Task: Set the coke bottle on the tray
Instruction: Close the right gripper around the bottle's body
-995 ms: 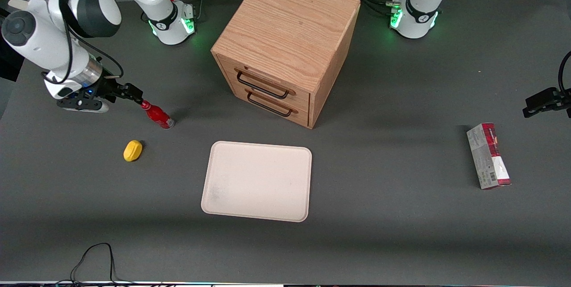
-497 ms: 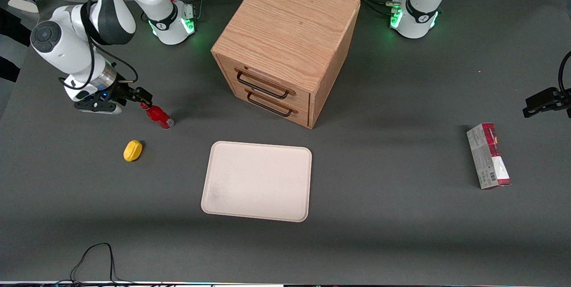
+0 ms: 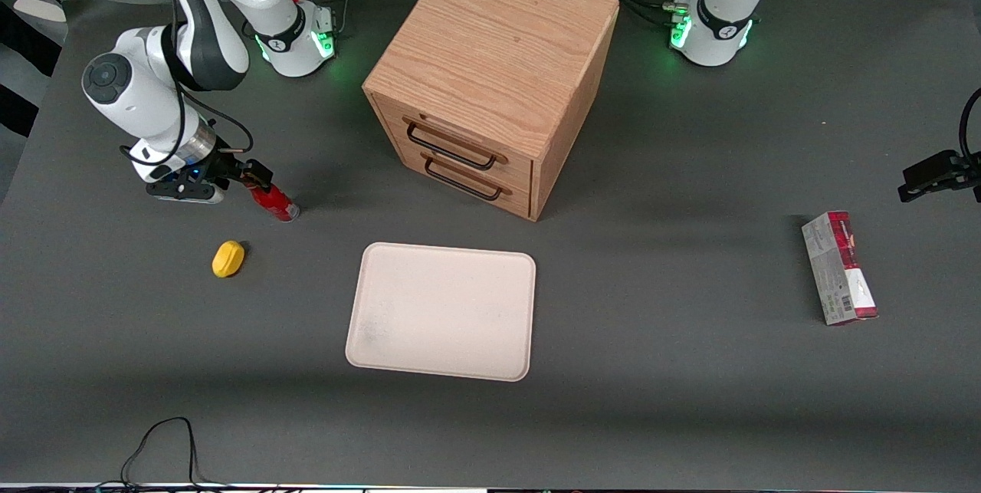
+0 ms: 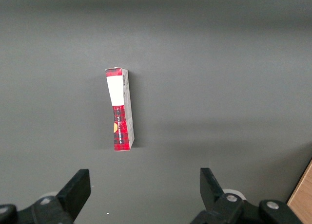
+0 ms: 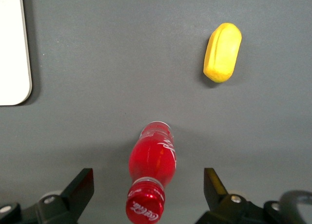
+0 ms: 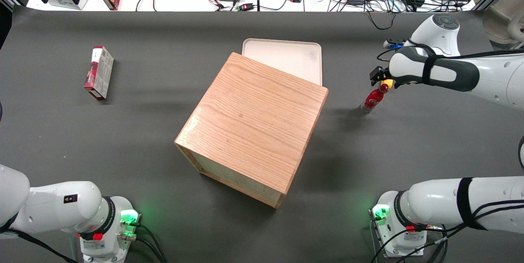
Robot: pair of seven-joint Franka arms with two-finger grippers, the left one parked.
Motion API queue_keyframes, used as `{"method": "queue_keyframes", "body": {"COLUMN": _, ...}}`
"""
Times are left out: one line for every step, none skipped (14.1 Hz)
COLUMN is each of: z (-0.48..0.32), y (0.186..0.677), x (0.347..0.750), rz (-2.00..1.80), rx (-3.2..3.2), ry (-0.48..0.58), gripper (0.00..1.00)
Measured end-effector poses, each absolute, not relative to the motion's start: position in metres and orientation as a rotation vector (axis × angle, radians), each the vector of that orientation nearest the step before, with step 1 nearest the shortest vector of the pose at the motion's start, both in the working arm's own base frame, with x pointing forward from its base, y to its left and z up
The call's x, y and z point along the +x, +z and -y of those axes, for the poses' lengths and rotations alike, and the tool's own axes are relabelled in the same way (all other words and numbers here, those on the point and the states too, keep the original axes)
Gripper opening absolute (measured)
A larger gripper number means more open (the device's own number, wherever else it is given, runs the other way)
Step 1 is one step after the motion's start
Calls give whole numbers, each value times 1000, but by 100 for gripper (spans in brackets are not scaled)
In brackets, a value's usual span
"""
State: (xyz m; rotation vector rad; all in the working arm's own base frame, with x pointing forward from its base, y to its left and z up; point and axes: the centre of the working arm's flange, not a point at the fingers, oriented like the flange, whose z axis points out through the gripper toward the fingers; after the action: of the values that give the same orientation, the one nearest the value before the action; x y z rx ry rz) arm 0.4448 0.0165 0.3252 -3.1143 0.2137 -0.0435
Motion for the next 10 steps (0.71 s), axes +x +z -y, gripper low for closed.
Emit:
{"method": "queue_keyframes", "body": {"z": -16, "y": 324, "x": 445, "rz": -214, "rx": -3114, "ry": -42, "gripper": 100}}
{"method": "queue_keyframes", "body": {"z": -16, "y": 324, "x": 444, "rz": -214, "rx": -3114, "ry": -43, "gripper": 100}}
{"method": "queue_keyframes", "body": {"z": -16, "y": 324, "x": 444, "rz": -214, "rx": -3114, "ry": -44, "gripper": 100}}
{"method": "queue_keyframes", "body": {"z": -16, "y": 323, "x": 444, "rz": -214, "rx": -3115, "ry": -42, "gripper": 99}}
{"method": "queue_keyframes", "body": {"z": -16, "y": 321, "x": 444, "rz": -214, "rx": -3115, "ry": -38, "gripper": 98}}
{"method": "queue_keyframes", "body": {"z": -16, "y": 320, "x": 443, "rz": -214, "rx": -3115, "ry": -37, "gripper": 98}}
{"method": "queue_keyframes", "body": {"z": -17, "y": 320, "x": 443, "rz": -212, "rx": -3115, "ry": -38, "gripper": 92}}
{"method": "queue_keyframes", "body": {"z": -22, "y": 320, "x": 443, "rz": -195, "rx": -3116, "ry": -46, "gripper": 71}}
{"method": "queue_keyframes", "body": {"z": -26, "y": 320, "x": 443, "rz": -183, "rx": -3116, "ry": -48, "gripper": 65}}
{"method": "queue_keyframes", "body": {"z": -31, "y": 320, "x": 443, "rz": -165, "rx": -3117, "ry": -48, "gripper": 58}}
